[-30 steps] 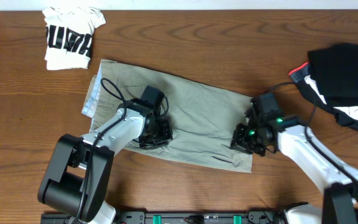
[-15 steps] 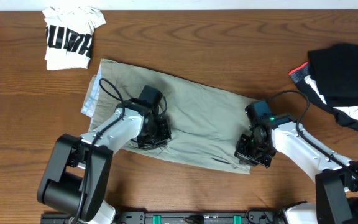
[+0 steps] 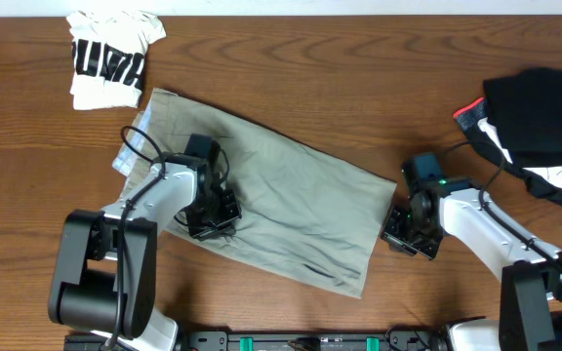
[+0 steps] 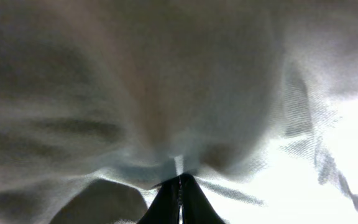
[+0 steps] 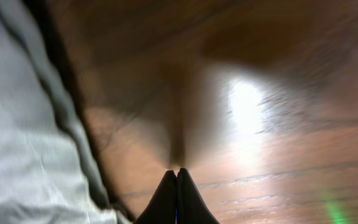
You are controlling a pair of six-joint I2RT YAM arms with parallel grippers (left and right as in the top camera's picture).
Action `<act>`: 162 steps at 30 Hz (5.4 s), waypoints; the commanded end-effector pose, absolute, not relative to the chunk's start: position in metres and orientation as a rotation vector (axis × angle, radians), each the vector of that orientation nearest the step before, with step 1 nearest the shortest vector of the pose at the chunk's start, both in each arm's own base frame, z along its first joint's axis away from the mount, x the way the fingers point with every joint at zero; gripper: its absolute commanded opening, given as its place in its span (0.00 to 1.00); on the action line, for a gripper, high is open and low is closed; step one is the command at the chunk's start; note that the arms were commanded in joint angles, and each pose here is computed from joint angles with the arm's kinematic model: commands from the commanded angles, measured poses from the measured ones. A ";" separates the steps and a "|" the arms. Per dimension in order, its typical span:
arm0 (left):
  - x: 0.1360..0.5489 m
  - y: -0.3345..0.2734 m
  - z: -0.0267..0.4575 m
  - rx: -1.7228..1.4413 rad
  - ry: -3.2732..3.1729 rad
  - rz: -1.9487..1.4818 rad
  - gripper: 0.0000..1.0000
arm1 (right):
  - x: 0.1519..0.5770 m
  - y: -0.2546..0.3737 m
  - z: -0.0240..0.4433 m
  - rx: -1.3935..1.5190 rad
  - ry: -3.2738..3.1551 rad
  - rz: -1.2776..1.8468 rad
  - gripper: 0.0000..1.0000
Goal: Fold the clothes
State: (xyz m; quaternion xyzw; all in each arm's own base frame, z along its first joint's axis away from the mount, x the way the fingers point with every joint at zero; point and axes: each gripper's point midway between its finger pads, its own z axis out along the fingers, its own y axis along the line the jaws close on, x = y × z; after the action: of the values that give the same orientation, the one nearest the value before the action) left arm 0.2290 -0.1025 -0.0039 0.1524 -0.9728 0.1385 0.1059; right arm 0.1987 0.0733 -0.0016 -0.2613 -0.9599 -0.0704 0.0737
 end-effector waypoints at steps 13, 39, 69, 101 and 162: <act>0.253 -0.100 0.078 0.295 -3.223 0.566 0.99 | 0.206 0.097 0.003 -0.582 -2.889 -0.490 0.63; 0.256 -0.097 0.082 0.298 -3.252 0.551 0.98 | 0.215 0.109 0.010 -0.586 -2.879 -0.634 0.78; 0.253 -0.097 0.081 0.300 -3.242 0.544 0.98 | 0.214 0.104 -0.030 -0.914 -2.876 -0.669 0.01; 0.253 -0.097 0.081 0.300 -3.243 0.545 0.98 | 0.282 -0.060 0.104 -0.981 -3.088 -0.050 0.13; 0.257 -0.098 0.082 0.230 -3.270 0.550 0.98 | 0.282 -0.109 0.023 -0.961 -3.268 -0.146 0.99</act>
State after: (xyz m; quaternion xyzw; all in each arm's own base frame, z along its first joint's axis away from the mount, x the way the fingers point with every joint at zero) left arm 0.2569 -0.0986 0.0823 0.0812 -0.9782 0.1702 -0.0876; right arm 0.2831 -0.1090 0.0277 -0.2888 -0.9468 -0.0372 -0.1370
